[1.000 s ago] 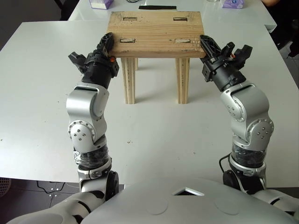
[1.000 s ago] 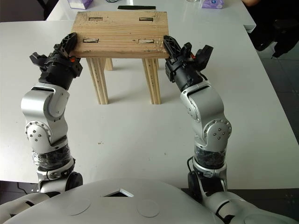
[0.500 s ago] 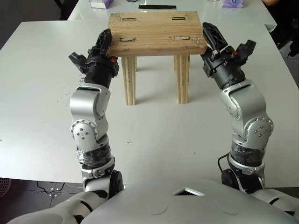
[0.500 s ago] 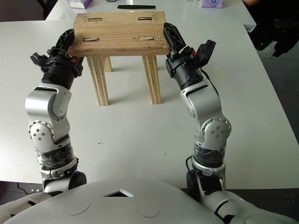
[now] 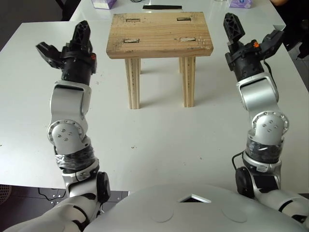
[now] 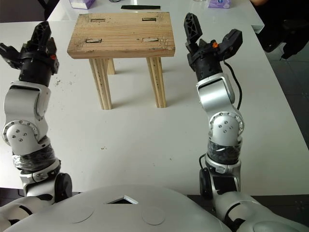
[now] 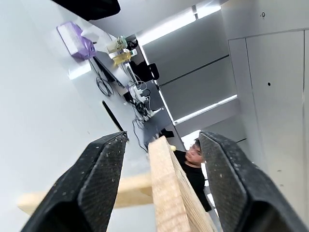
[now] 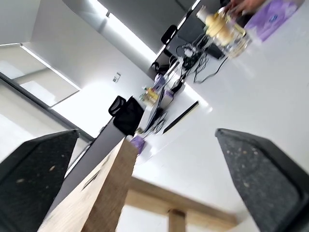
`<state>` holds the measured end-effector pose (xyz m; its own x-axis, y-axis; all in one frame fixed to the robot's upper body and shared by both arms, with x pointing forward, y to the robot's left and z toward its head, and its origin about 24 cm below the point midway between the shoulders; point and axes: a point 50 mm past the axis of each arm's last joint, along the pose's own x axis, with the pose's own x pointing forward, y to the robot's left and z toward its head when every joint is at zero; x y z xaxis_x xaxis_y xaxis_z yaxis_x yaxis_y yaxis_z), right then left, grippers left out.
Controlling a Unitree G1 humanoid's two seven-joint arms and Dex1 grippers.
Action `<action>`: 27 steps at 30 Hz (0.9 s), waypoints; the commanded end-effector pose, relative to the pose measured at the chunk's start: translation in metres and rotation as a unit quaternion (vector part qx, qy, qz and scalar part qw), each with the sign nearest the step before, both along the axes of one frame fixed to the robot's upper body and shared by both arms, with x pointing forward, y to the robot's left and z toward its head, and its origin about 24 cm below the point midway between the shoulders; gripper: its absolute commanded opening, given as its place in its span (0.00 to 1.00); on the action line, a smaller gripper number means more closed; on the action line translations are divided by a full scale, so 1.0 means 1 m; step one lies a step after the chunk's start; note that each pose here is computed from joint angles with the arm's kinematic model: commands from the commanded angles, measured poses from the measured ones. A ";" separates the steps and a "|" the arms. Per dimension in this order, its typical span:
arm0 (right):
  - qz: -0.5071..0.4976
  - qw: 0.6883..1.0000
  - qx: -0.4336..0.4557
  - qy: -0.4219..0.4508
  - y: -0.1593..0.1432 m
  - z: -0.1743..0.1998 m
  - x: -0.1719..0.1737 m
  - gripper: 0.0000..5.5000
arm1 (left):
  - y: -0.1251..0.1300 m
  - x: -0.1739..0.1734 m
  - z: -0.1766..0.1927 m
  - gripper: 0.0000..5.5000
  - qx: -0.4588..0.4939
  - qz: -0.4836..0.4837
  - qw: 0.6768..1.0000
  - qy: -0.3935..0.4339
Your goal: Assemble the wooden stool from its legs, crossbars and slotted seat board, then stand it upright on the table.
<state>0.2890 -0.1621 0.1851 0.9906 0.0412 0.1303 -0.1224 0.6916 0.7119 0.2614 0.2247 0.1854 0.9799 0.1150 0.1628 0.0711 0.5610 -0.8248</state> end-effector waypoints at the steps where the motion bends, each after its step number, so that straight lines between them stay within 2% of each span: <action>1: -0.087 0.986 -0.141 -0.023 -0.022 0.009 0.018 0.95 | 0.031 0.007 -0.004 0.50 0.247 0.121 0.960 0.047; 4: -0.131 0.965 -0.226 0.002 -0.022 -0.002 0.025 0.95 | 0.022 0.016 -0.007 0.50 0.368 0.138 0.919 0.031; 6: -0.148 0.943 -0.299 0.012 -0.017 -0.018 0.027 0.95 | 0.013 0.021 -0.023 0.50 0.414 0.140 0.898 0.045; 9: -0.159 0.890 -0.426 0.028 0.001 -0.054 0.028 0.95 | 0.009 0.022 -0.072 0.50 0.420 0.152 0.885 0.130; 11: -0.160 0.871 -0.462 0.043 0.011 -0.076 0.026 0.95 | 0.005 0.020 -0.098 0.50 0.409 0.160 0.881 0.174; 14: -0.169 0.872 -0.451 0.090 0.024 -0.101 0.021 0.95 | -0.005 0.017 -0.122 0.50 0.388 0.159 0.883 0.210; 19: -0.152 0.875 -0.451 0.087 0.041 -0.112 0.020 0.95 | -0.015 0.020 -0.124 0.50 0.416 0.141 0.878 0.190; 23: -0.136 0.873 -0.463 0.072 0.044 -0.111 0.017 0.84 | -0.009 0.022 -0.119 0.50 0.425 0.142 0.875 0.182; 26: -0.148 0.874 -0.457 0.079 0.040 -0.112 0.015 0.75 | -0.014 0.030 -0.114 0.50 0.433 0.124 0.877 0.170; 27: -0.152 0.875 -0.451 0.085 0.038 -0.113 0.015 0.75 | -0.017 0.031 -0.115 0.50 0.433 0.119 0.878 0.168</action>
<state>0.3059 -0.1209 0.0734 0.9807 -0.1918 0.0390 0.1957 0.9651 -0.1740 0.2847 0.2134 0.0660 0.9443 0.3291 -0.0108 -0.3292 0.9432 -0.0442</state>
